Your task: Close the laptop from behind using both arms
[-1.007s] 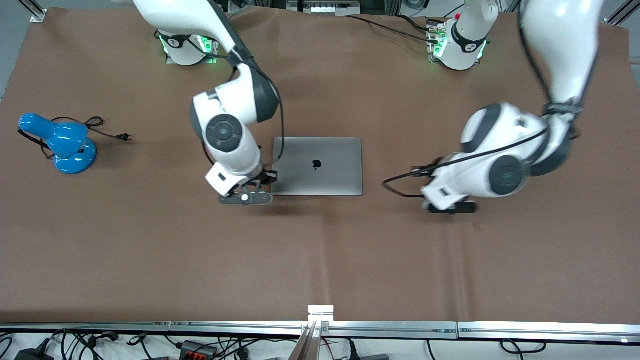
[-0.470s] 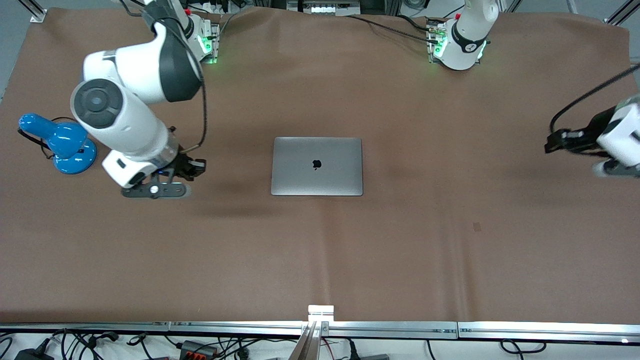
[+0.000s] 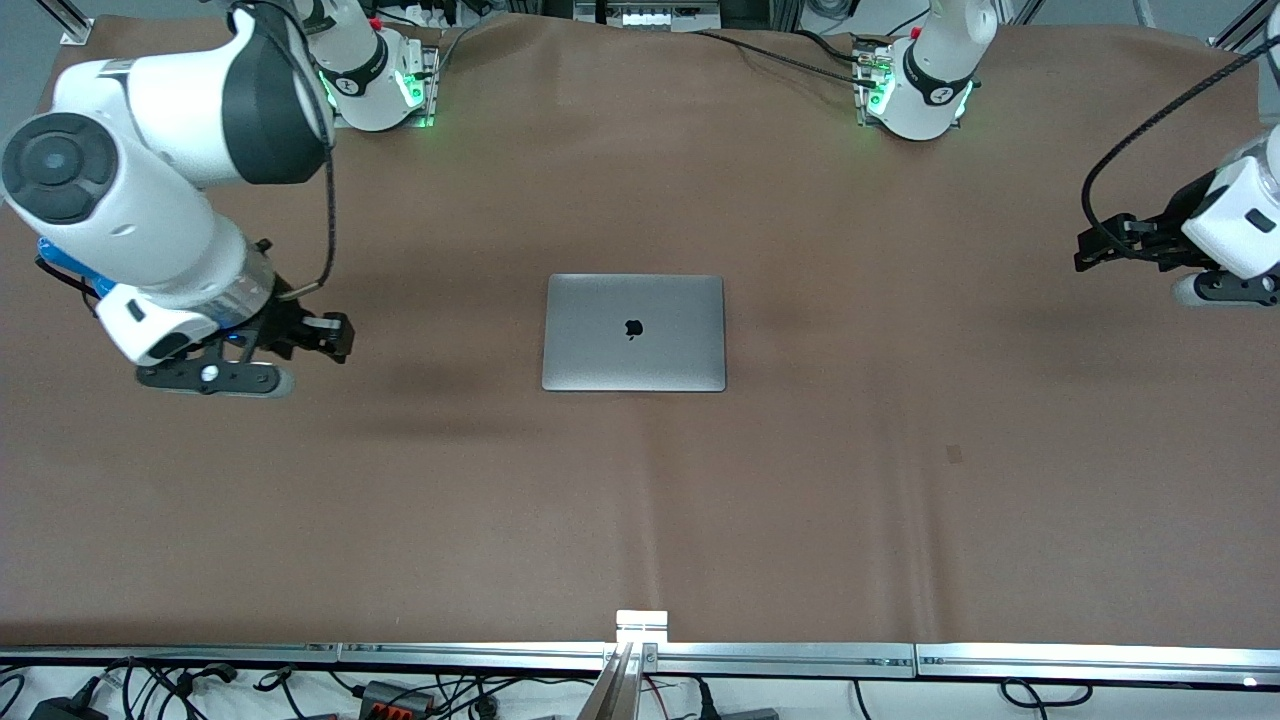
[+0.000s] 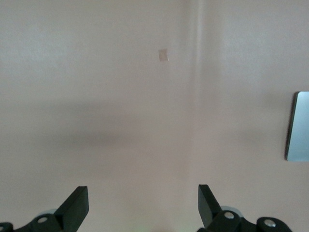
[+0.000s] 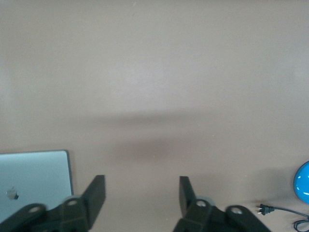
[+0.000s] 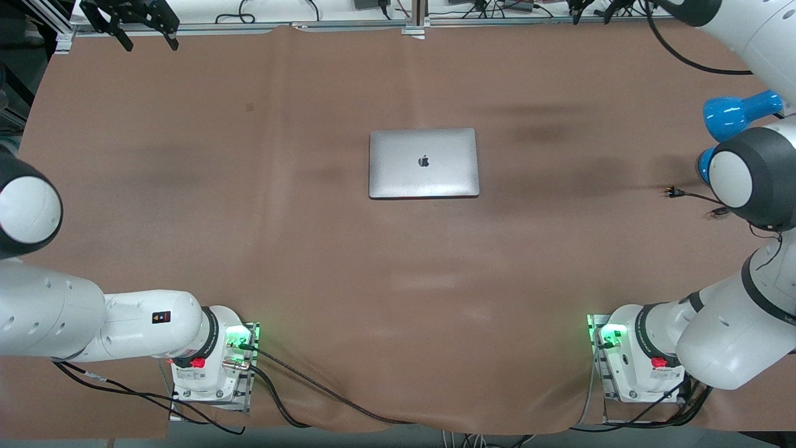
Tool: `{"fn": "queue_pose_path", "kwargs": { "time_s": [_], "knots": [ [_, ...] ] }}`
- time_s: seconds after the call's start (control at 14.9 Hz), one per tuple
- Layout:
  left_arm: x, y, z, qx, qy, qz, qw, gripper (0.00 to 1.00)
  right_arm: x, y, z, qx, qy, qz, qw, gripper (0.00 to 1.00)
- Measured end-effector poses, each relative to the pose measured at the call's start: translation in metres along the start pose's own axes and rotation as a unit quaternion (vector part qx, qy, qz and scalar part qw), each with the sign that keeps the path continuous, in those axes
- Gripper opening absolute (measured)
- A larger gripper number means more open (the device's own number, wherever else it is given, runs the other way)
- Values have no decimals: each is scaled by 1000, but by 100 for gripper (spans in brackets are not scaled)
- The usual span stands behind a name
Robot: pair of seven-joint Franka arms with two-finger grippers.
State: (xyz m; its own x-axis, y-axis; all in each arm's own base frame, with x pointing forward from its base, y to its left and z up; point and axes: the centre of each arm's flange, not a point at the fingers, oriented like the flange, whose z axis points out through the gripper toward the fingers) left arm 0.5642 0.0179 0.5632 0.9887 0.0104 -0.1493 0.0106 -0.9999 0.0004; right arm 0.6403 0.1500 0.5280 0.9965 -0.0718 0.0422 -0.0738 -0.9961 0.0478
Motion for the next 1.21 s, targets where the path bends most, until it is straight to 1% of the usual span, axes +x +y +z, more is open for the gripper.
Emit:
{"fn": "queue_pose_path", "kwargs": {
  "time_s": [0.13, 0.2, 0.27, 0.34, 0.54, 0.67, 0.94, 1.21],
  "knots": [
    [8, 2, 4, -1, -5, -2, 1000, 100, 13, 34, -11, 15, 8, 21, 1000, 95],
    [9, 4, 5, -2, -6, -2, 1000, 100, 18, 52, -14, 27, 8, 27, 999, 100],
    [10, 6, 5, -3, -6, -3, 1000, 100, 22, 72, -17, 36, 9, 26, 999, 100],
    [10, 7, 4, -4, -6, -4, 1000, 100, 25, 94, -19, 39, 11, 20, 999, 100],
    [10, 9, 2, -4, -4, -6, 1000, 100, 27, 151, -23, 40, 12, -2, 999, 100],
    [9, 8, 3, -4, -6, -7, 1000, 100, 25, 173, -23, 40, 10, -12, 999, 100],
    [8, 9, 3, -4, -9, -6, 1000, 100, 18, 170, -35, 43, 15, -20, 999, 100],
    [8, 10, 1, -4, -7, -6, 1000, 100, 2, 168, -43, 43, -8, -25, 999, 100]
  ]
}}
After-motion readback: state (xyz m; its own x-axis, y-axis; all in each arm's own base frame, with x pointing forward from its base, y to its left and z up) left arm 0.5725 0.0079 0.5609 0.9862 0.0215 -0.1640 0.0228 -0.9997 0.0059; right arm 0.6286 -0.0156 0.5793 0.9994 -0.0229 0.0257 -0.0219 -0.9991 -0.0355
